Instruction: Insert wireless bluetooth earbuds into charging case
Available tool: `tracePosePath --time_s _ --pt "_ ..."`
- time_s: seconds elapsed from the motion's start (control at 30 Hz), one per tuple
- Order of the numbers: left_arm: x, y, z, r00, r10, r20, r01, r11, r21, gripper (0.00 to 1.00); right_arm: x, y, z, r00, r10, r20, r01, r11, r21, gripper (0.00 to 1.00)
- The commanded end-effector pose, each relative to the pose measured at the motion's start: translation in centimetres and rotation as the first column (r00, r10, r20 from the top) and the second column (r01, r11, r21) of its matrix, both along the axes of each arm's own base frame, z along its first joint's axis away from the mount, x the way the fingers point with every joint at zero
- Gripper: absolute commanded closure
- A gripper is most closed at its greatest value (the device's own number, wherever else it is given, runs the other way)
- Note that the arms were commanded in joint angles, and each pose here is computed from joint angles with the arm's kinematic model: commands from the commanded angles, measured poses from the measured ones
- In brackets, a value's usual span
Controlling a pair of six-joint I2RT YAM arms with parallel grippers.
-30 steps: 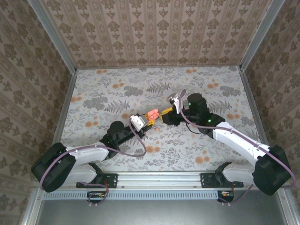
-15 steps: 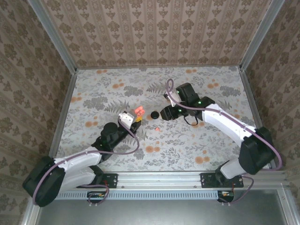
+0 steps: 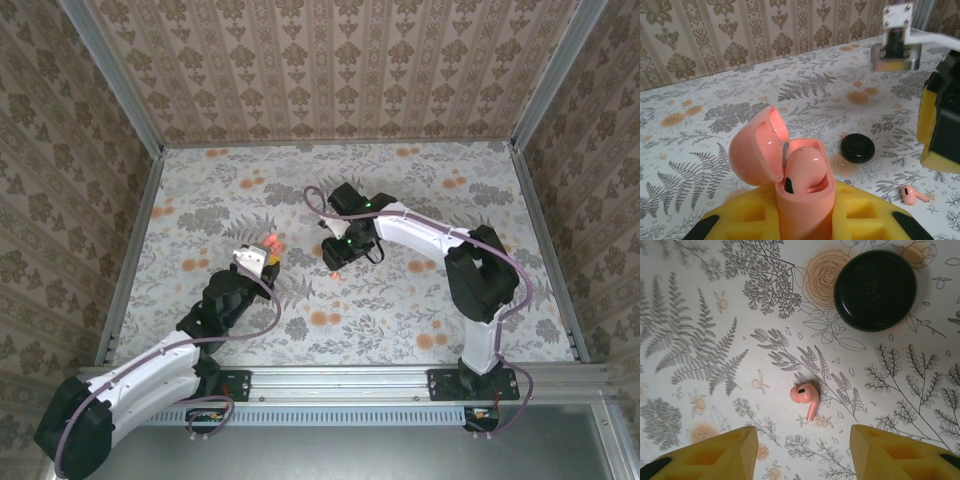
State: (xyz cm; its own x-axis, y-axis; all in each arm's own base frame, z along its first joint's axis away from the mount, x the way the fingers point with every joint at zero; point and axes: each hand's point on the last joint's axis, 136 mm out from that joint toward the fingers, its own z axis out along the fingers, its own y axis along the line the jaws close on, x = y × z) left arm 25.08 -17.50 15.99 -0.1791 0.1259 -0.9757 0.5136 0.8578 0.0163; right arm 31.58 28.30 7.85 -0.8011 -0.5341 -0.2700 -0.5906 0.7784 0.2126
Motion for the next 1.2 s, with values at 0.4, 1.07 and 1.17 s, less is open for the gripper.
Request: tracePosePath --time_s 0.4,1.07,1.17 --pt "0.0 1.1 -0.8 0.999 0.045 -0.027 -0.045 0.999 0.007 0.85 -1.2 1.0 -4.2 0.986 0.139 -0.088 -0.155 0.966 -0.206 0.51" --pt "0.0 1.2 -0.8 0.999 0.041 -0.025 -0.041 0.999 0.005 0.85 -0.9 0.7 -6.3 0.986 0.141 -0.092 -0.161 0.947 -0.278 0.63" --pt "0.0 1.2 -0.8 0.999 0.042 -0.024 -0.042 0.999 0.007 0.85 -0.8 0.6 -6.4 0.987 0.133 -0.089 -0.154 0.946 -0.286 0.67"
